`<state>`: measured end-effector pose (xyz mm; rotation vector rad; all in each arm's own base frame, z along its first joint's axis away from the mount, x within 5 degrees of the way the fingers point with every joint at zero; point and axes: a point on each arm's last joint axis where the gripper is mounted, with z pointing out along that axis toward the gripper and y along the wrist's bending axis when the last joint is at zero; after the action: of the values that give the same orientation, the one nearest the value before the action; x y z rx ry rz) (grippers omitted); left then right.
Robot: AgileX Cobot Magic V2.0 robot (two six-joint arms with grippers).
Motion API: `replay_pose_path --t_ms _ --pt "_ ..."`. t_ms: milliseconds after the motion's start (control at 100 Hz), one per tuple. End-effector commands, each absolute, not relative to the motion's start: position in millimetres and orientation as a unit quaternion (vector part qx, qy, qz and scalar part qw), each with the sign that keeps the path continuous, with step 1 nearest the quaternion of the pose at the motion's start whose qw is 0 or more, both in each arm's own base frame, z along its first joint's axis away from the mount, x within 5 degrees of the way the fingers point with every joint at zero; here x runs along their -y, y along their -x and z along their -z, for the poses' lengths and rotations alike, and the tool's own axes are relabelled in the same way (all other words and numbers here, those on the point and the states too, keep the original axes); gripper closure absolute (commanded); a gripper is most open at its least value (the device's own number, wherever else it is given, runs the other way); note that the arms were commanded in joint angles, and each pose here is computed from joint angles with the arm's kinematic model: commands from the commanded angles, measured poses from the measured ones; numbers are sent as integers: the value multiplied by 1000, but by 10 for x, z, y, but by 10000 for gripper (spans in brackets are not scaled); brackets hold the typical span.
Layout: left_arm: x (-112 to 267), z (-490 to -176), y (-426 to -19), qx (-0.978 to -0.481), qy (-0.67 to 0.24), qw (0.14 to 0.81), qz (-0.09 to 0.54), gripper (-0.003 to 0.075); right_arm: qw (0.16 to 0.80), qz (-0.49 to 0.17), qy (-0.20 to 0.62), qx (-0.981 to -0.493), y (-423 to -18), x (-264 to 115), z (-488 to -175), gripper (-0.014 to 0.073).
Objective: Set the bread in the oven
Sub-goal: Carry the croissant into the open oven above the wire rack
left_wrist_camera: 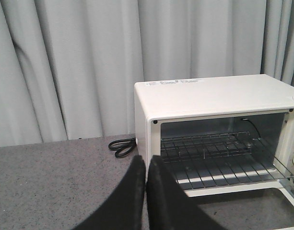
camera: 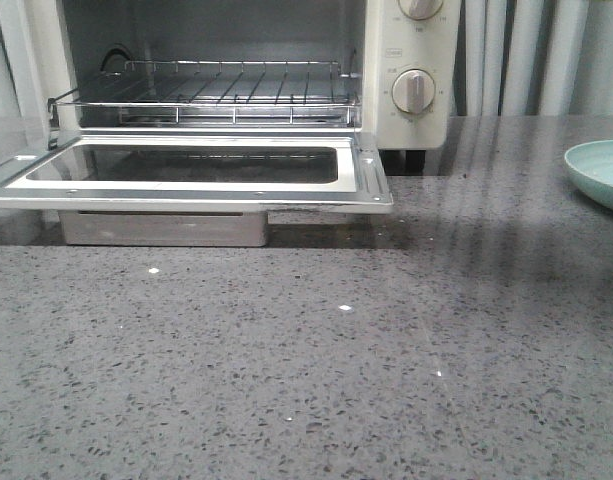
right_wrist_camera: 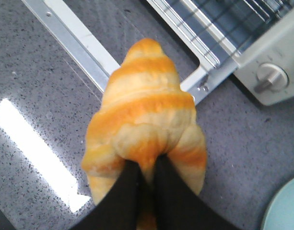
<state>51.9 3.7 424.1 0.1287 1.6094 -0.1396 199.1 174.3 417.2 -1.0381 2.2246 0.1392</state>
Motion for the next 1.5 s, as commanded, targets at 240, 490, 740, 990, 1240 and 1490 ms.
replay_pose_path --t_ms 240,490,740,990,1240,1490 --pt "-35 -4375 -504 -693 -59 716 68 742 394 -66 430 -809 -2189 -2071 -4151 664" --pt "-33 -4372 -504 -694 -58 714 70 742 427 -71 425 -795 -2427 -2304 -4258 664" --pt "-38 -4350 -505 -703 -55 706 70 742 422 -44 426 -799 -2757 -2577 -4277 664" --pt "-42 -4342 -506 -706 -54 703 68 742 431 14 432 -792 -3040 -2735 -4191 664" --pt "-42 -4342 -506 -706 -54 703 68 742 451 63 442 -773 -3244 -2831 -4042 664" --pt "-42 -4342 -506 -706 -54 703 68 742 479 114 437 -752 -3405 -2861 -3962 664"
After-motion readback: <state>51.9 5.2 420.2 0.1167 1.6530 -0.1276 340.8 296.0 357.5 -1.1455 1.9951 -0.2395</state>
